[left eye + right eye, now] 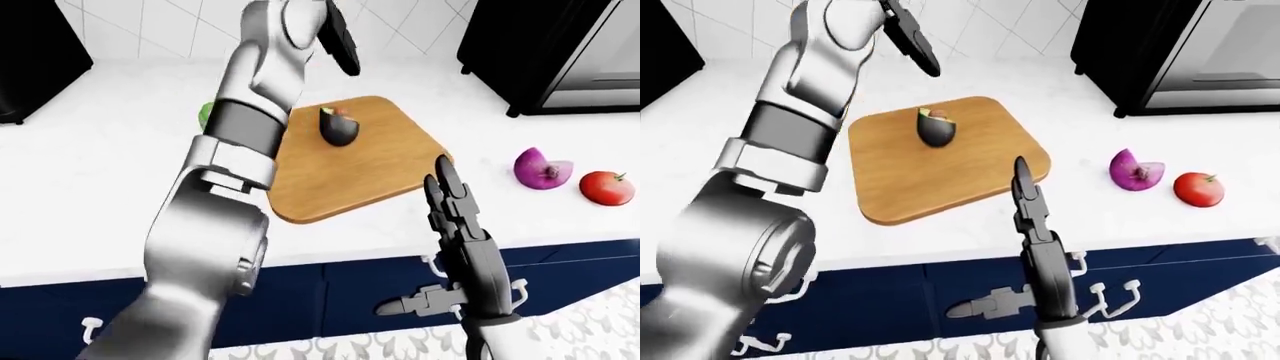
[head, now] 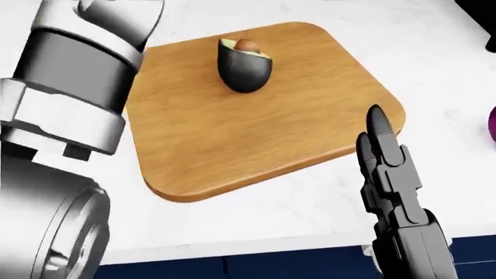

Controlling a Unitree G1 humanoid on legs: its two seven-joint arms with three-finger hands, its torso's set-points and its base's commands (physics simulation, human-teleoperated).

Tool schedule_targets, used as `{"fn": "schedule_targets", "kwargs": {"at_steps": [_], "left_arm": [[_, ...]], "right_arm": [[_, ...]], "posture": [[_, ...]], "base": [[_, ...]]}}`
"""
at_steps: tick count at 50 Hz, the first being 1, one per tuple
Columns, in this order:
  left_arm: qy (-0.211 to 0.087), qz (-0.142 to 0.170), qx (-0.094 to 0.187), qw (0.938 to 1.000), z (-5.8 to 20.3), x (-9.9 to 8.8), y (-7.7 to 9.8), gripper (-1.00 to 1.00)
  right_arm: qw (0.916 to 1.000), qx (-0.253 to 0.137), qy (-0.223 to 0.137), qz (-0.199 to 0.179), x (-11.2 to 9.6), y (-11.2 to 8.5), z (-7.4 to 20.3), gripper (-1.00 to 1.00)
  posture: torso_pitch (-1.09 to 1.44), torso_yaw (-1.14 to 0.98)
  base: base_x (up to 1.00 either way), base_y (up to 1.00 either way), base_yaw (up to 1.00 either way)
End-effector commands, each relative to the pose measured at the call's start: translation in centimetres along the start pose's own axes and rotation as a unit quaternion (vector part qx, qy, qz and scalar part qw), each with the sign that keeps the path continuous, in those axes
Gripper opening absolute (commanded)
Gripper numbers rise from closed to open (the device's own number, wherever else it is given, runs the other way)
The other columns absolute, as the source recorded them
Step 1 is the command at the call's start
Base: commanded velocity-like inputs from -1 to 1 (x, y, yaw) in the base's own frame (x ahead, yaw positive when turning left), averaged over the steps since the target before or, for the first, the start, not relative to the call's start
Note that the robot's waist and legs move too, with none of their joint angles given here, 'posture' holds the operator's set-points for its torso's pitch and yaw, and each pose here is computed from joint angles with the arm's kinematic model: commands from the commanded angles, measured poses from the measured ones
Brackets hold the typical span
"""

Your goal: Place the avocado, onion, tomato and bell pepper on the cutting board.

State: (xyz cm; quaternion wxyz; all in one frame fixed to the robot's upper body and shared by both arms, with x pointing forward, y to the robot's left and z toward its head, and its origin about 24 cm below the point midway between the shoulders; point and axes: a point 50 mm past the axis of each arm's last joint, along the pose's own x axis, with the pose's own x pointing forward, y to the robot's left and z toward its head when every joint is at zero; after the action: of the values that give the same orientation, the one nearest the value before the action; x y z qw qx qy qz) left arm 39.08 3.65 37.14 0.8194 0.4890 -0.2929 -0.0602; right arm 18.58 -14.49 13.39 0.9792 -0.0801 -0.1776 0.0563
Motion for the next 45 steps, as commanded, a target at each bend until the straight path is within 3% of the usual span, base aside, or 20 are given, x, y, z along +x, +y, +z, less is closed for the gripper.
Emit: {"fn": "schedule_targets", "kwargs": {"at_steps": [1,3,6,10,14,16,18,22,24,25,31,33,34,35,45], "left_arm": [[-0.025,0.052,-0.021,0.9981,1.9,0.4,4.7,1.0],[-0.022,0.067,-0.026,0.9971,1.9,0.6,6.8,1.0],[-0.005,0.086,-0.024,0.996,0.8,0.5,8.7,1.0],[0.04,0.093,-0.001,0.9949,-2.9,-0.2,9.1,1.0],[0.096,0.018,0.074,0.9925,-7.2,-1.6,8.3,1.0],[0.119,-0.022,0.118,0.9856,-9.4,-2.4,7.1,1.0],[0.131,-0.052,0.141,0.9799,-10.6,-3.0,6.5,1.0],[0.158,-0.08,0.153,0.9722,-11.9,-3.7,6.5,1.0],[0.166,-0.098,0.179,0.9647,-12.7,-4.1,5.8,1.0],[0.174,-0.11,0.171,0.9635,-13.0,-4.2,5.6,1.0],[0.188,-0.139,0.181,0.9552,-13.8,-4.7,5.1,1.0],[0.196,-0.15,0.192,0.95,-14.2,-5.0,4.8,1.0],[0.202,-0.147,0.222,0.9426,-14.7,-5.2,4.5,1.0],[0.206,-0.158,0.221,0.9401,-15.2,-5.4,3.6,1.0],[0.221,-0.185,0.22,0.932,-16.3,-6.1,-0.2,1.0]], "right_arm": [[0.9992,-0.005,-0.04,-0.005,0.1,-0.2,1.4,1.0],[0.9992,-0.004,-0.039,-0.005,0.2,-0.2,1.3,1.0],[0.9992,-0.005,-0.039,-0.005,0.2,-0.2,1.3,1.0],[0.9992,-0.005,-0.038,-0.005,0.3,-0.2,1.3,1.0],[0.9993,-0.005,-0.038,-0.004,0.3,-0.1,1.2,1.0],[0.9993,-0.005,-0.037,-0.004,0.3,-0.1,1.2,1.0],[0.9993,-0.006,-0.037,-0.004,0.3,-0.1,1.2,1.0],[0.9993,-0.007,-0.037,-0.004,0.3,-0.1,1.2,1.0],[0.9993,-0.006,-0.037,-0.004,0.3,-0.1,1.2,1.0],[0.9993,-0.007,-0.037,-0.004,0.3,-0.1,1.2,1.0],[0.9993,-0.006,-0.036,-0.005,0.3,-0.1,1.1,1.0],[0.9993,-0.005,-0.036,-0.005,0.3,-0.2,1.1,1.0],[0.9993,-0.005,-0.036,-0.005,0.3,-0.1,1.1,1.0],[0.9993,-0.005,-0.036,-0.005,0.3,-0.2,1.1,1.0],[0.9993,-0.004,-0.037,-0.006,0.4,-0.2,1.2,1.0]], "posture": [[0.0,0.0],[0.0,0.0],[0.0,0.0],[0.0,0.0],[0.0,0.0],[0.0,0.0],[0.0,0.0],[0.0,0.0],[0.0,0.0],[0.0,0.0],[0.0,0.0],[0.0,0.0],[0.0,0.0],[0.0,0.0],[0.0,0.0]], "base": [[0.0,0.0,0.0],[0.0,0.0,0.0],[0.0,0.0,0.0],[0.0,0.0,0.0],[0.0,0.0,0.0],[0.0,0.0,0.0],[0.0,0.0,0.0],[0.0,0.0,0.0],[0.0,0.0,0.0],[0.0,0.0,0.0],[0.0,0.0,0.0],[0.0,0.0,0.0],[0.0,0.0,0.0],[0.0,0.0,0.0],[0.0,0.0,0.0]]}}
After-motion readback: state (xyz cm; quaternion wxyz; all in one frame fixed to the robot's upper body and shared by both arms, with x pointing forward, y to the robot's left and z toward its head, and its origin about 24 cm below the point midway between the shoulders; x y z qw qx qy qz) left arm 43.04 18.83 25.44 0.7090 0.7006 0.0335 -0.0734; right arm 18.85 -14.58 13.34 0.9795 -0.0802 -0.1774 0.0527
